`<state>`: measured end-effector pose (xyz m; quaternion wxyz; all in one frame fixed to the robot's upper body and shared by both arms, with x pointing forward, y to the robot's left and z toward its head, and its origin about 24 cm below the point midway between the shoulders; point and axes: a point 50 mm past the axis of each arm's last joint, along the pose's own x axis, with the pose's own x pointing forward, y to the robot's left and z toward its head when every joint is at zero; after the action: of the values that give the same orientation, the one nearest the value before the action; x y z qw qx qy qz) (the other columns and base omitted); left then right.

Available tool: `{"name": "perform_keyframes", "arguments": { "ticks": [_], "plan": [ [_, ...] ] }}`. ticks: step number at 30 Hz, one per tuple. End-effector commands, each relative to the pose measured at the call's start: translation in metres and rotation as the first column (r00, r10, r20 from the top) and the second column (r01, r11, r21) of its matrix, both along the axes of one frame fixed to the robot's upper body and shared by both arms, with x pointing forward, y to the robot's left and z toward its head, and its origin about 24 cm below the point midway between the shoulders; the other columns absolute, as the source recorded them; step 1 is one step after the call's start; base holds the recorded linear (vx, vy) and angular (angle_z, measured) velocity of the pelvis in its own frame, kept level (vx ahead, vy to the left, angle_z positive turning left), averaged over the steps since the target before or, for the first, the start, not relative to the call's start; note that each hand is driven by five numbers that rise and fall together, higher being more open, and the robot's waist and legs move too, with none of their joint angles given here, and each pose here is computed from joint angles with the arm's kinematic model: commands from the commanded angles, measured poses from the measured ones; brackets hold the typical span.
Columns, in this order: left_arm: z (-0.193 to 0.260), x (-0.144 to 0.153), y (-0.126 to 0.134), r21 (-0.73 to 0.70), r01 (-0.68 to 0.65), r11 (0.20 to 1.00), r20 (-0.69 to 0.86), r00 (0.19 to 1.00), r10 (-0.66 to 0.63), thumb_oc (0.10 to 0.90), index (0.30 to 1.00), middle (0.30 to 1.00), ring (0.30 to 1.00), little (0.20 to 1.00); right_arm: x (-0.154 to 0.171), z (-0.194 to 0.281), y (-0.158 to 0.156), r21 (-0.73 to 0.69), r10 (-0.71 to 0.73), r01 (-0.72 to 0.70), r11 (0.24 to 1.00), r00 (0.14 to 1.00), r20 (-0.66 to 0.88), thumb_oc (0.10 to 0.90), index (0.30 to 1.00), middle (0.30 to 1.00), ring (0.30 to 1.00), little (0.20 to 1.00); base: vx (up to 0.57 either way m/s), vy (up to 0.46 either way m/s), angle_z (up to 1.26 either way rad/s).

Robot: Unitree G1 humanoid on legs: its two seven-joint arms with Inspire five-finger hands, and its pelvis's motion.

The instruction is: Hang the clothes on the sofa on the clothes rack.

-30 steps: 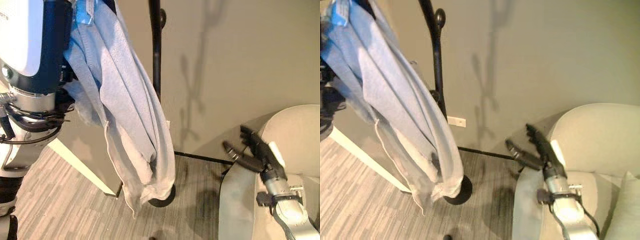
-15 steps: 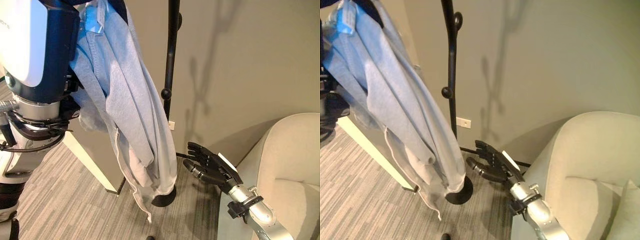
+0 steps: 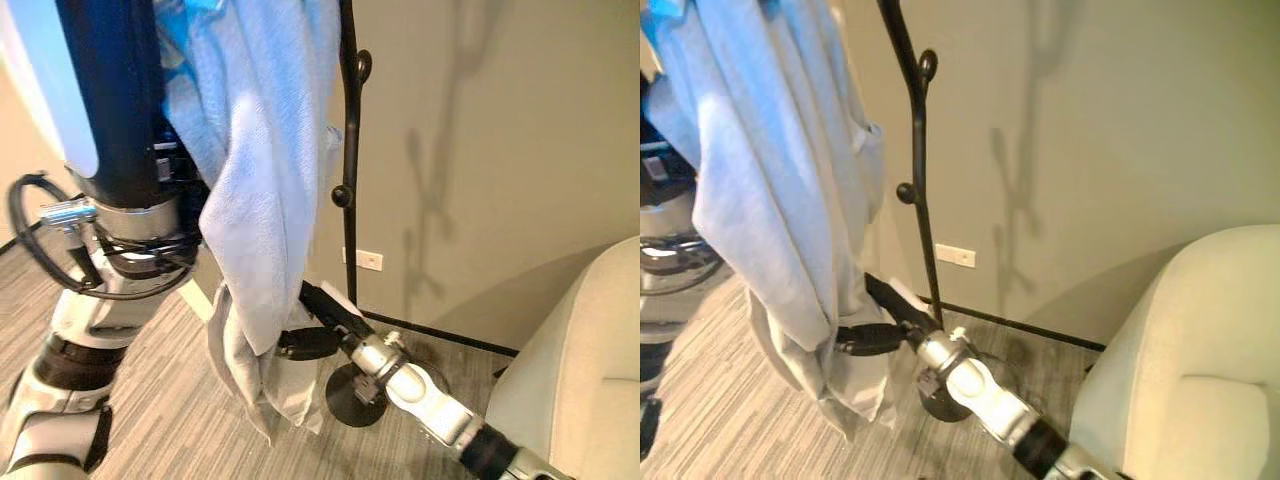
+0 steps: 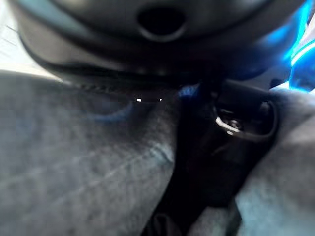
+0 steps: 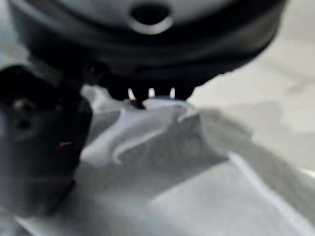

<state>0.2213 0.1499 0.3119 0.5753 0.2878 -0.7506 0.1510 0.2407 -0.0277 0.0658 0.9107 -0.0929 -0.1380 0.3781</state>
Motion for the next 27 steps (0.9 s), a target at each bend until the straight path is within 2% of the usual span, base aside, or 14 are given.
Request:
{"name": "perform_keyframes", "arguments": {
  "ticks": [1,3,4,15,17,19,20,21,22,23,26,27],
  "plan": [
    [0.030,0.006,0.020,-0.179,-0.015,0.984,0.070,0.997,0.028,0.400,0.300,0.300,0.300,0.300,-0.002,0.045,0.010,0.179,0.038,-0.072,0.981,0.982,0.183,0.800,0.900,0.900,0.900,0.900,0.00,0.000,0.17],
    [0.030,0.006,0.020,-0.179,-0.015,0.984,0.070,0.997,0.028,0.400,0.300,0.300,0.300,0.300,-0.002,0.045,0.010,0.179,0.038,-0.072,0.981,0.982,0.183,0.800,0.900,0.900,0.900,0.900,-0.01,0.005,0.13],
    [0.029,0.012,0.011,-0.195,0.011,0.981,0.062,0.998,0.001,0.400,0.300,0.300,0.300,0.300,-0.015,0.030,0.033,0.205,0.171,-0.180,0.962,0.983,0.061,0.400,0.300,0.300,0.300,0.300,-0.03,0.009,0.03],
    [0.026,0.012,0.016,-0.213,-0.003,0.977,0.054,0.998,0.015,0.400,0.300,0.300,0.300,0.300,-0.015,0.017,0.031,0.226,0.177,-0.165,0.960,0.983,-0.036,0.400,0.300,0.300,0.300,0.300,0.01,0.003,0.03],
    [0.025,0.014,0.023,-0.224,-0.038,0.974,0.041,0.998,0.049,0.400,0.300,0.300,0.300,0.300,-0.009,0.002,0.012,0.231,0.071,-0.043,0.972,0.991,-0.115,0.400,0.300,0.300,0.300,0.300,-0.01,0.021,-0.06],
    [0.023,0.014,0.035,-0.218,-0.109,0.970,0.020,0.993,0.117,0.400,0.300,0.300,0.300,0.300,-0.002,-0.017,-0.033,0.163,-0.142,0.167,0.972,0.978,-0.155,0.400,0.300,0.300,0.300,0.300,0.01,0.029,-0.08],
    [0.023,0.014,0.035,-0.219,-0.109,0.970,0.019,0.993,0.116,0.400,0.300,0.300,0.300,0.300,-0.003,-0.017,-0.034,0.161,-0.143,0.168,0.973,0.977,-0.156,0.400,0.300,0.300,0.300,0.300,0.00,0.043,-0.10],
    [0.023,0.013,0.042,-0.209,-0.152,0.966,0.014,0.987,0.159,0.400,0.300,0.300,0.300,0.300,-0.004,-0.020,-0.068,0.107,-0.278,0.290,0.951,0.953,-0.119,0.400,0.300,0.300,0.300,0.300,0.04,0.025,-0.09],
    [0.022,0.013,0.042,-0.210,-0.151,0.966,0.012,0.988,0.157,0.400,0.300,0.300,0.300,0.300,-0.005,-0.020,-0.069,0.104,-0.280,0.293,0.951,0.952,-0.120,0.400,0.300,0.300,0.300,0.300,0.09,0.053,-0.05],
    [0.015,0.004,0.063,-0.195,-0.248,0.949,0.005,0.967,0.254,0.400,0.300,0.300,0.300,0.300,-0.022,-0.006,-0.186,0.007,-0.728,0.730,0.683,0.681,0.081,0.400,0.300,0.300,0.300,0.300,0.08,0.028,-0.04],
    [0.012,0.000,0.069,-0.195,-0.276,0.941,0.007,0.959,0.283,0.400,0.300,0.300,0.300,0.300,-0.031,0.009,-0.222,0.008,-0.833,0.851,0.525,0.513,0.206,0.400,0.300,0.300,0.300,0.300,0.02,0.011,0.03],
    [0.012,0.000,0.068,-0.196,-0.276,0.941,0.007,0.959,0.282,0.400,0.300,0.300,0.300,0.300,-0.031,0.009,-0.222,0.008,-0.834,0.851,0.525,0.512,0.207,0.400,0.300,0.300,0.300,0.300,0.00,0.005,-0.29]
  ]
}}
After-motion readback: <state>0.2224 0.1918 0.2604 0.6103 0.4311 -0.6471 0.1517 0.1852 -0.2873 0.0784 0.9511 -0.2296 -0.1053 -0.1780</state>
